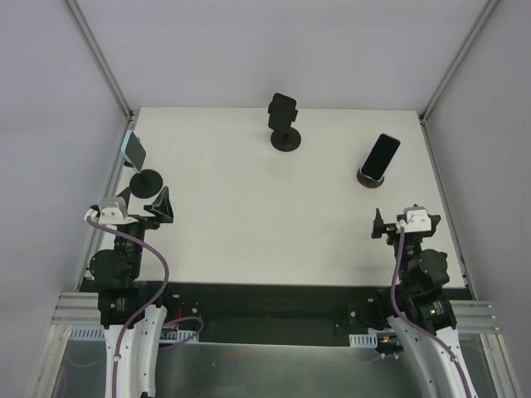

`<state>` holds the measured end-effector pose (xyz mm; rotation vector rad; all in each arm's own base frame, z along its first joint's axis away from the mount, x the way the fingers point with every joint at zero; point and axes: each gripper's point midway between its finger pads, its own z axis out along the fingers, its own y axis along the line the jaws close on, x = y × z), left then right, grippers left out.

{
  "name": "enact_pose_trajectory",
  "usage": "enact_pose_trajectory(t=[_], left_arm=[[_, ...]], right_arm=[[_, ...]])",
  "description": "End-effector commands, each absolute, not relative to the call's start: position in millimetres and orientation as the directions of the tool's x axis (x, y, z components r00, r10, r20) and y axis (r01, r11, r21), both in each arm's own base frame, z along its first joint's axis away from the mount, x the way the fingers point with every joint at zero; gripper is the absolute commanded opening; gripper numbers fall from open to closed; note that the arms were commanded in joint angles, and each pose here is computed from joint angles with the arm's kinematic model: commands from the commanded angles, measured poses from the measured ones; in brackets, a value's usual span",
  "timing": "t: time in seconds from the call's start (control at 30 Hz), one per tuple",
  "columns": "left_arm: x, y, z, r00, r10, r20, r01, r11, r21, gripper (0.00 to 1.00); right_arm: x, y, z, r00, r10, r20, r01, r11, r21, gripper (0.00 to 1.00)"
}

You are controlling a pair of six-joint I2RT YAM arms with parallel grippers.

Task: Remove the phone from the phone stand

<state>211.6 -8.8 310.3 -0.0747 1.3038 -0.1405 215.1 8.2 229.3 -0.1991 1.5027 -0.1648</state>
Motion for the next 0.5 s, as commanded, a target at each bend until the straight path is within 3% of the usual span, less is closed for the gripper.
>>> enact_pose_trajectory(t=[0.0,0.33,0.47], left_arm=[[208,-8,325,0.307,-0.158,-0.938,0.065,0.987,-0.145,0.99],[206,-11,327,0.303,-0.190,-0.934,0.083,0.982,-0.172,0.99],[201,-13,331,0.318,-0.199,-0.927,0.096,0.979,-0.178,0.99]], right_arm=[[184,-5,281,0.287,-0.133,-0.949,0.043,0.991,-0.125,0.96],[190,27,287,0.242,-0.064,-0.968,-0.131,0.987,-0.098,0.96],[214,51,271,0.022,-0.028,-0.999,-0.215,0.976,-0.032,0.96]])
